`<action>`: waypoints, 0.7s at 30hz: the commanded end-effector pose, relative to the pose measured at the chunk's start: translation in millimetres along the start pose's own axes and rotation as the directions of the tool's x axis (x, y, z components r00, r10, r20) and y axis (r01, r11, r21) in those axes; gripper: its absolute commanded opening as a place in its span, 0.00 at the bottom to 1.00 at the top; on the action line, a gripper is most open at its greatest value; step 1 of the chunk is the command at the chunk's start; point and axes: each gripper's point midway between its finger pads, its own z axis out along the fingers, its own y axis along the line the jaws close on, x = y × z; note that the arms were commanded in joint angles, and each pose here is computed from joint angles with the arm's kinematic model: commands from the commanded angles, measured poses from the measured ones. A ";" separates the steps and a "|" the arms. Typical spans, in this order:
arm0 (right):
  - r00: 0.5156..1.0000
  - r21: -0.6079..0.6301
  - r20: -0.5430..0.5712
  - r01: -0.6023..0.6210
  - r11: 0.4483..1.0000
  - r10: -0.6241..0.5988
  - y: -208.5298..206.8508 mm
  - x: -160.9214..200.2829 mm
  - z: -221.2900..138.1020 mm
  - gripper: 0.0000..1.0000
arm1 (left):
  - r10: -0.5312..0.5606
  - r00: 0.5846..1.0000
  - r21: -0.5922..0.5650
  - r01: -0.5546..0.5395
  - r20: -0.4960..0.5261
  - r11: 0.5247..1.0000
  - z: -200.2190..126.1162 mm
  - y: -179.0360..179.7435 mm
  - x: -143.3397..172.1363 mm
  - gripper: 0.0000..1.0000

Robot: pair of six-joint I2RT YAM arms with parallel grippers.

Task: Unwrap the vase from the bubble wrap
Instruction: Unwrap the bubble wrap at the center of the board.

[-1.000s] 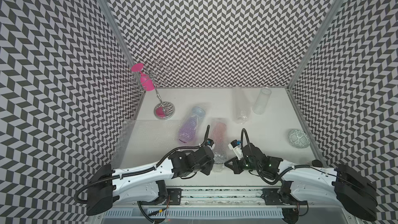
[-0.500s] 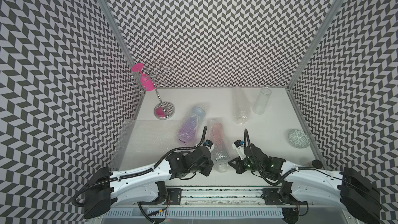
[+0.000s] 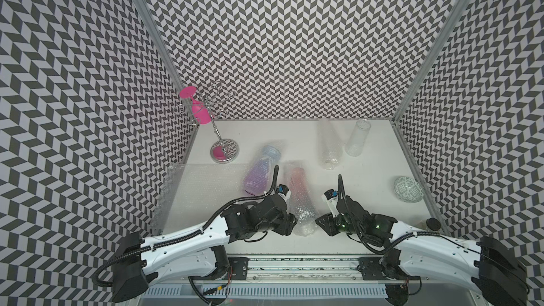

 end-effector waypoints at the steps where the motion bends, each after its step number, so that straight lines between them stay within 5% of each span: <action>1: 0.997 0.014 0.073 -0.004 1.000 0.003 6.8 -22.5 -13.7 0.32 | -0.005 0.998 -0.025 0.006 0.055 1.000 -15.8 6.2 -20.0 0.71; 6: 0.994 -0.003 0.106 0.008 1.000 -0.008 19.1 -38.2 -25.1 0.68 | -0.020 0.995 -0.028 0.023 0.100 0.999 -21.3 20.2 -50.3 0.71; 21: 0.973 0.090 0.229 -0.039 0.995 0.017 38.9 -138.2 -21.4 0.78 | 0.057 0.985 -0.081 -0.045 0.164 0.996 4.1 69.7 -164.9 0.74</action>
